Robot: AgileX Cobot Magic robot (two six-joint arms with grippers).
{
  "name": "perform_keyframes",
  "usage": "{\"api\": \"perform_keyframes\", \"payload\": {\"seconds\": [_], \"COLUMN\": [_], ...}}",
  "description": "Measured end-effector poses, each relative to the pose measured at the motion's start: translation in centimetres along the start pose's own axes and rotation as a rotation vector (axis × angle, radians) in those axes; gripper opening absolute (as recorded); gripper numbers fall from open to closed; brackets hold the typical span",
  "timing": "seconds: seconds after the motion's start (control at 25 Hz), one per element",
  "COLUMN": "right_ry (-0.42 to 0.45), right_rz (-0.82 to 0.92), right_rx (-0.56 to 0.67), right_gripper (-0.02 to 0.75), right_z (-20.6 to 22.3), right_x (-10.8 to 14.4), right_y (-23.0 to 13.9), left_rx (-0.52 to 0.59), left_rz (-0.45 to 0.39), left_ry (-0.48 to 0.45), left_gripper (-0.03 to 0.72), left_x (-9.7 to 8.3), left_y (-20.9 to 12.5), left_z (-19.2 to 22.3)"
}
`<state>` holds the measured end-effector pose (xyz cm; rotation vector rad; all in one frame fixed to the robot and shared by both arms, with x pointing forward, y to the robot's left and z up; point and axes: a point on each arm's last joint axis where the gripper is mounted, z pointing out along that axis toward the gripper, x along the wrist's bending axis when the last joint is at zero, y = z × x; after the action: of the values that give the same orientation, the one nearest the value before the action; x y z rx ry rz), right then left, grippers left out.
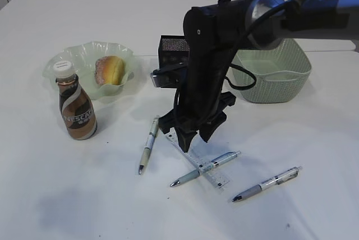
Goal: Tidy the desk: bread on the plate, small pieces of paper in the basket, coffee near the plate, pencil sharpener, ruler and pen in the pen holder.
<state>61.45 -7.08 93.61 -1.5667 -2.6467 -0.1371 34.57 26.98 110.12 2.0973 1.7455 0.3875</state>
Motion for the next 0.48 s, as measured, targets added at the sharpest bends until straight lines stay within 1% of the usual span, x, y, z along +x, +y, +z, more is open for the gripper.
{"api": "perform_keyframes", "payload": {"seconds": [0.04, 0.24, 0.48], "right_ry": [0.000, -0.005, -0.017], "right_rz": [-0.019, -0.067, -0.087], "right_rx": [0.001, 0.012, 0.024], "right_gripper": [0.424, 0.440, 0.442], "right_z": [0.04, 0.50, 1.04], "right_x": [0.23, 1.17, 1.01], "right_y": [-0.01, -0.07, -0.05], "left_rx": [0.000, 0.000, 0.000], "left_rz": [0.000, 0.000, -0.002], "left_ry": [0.000, 0.000, 0.000], "left_gripper": [0.467, 0.467, 0.467], "left_x": [0.00, 0.00, 0.00], "left_y": [0.00, 0.00, 0.00], "left_z": [0.00, 0.00, 0.00]}}
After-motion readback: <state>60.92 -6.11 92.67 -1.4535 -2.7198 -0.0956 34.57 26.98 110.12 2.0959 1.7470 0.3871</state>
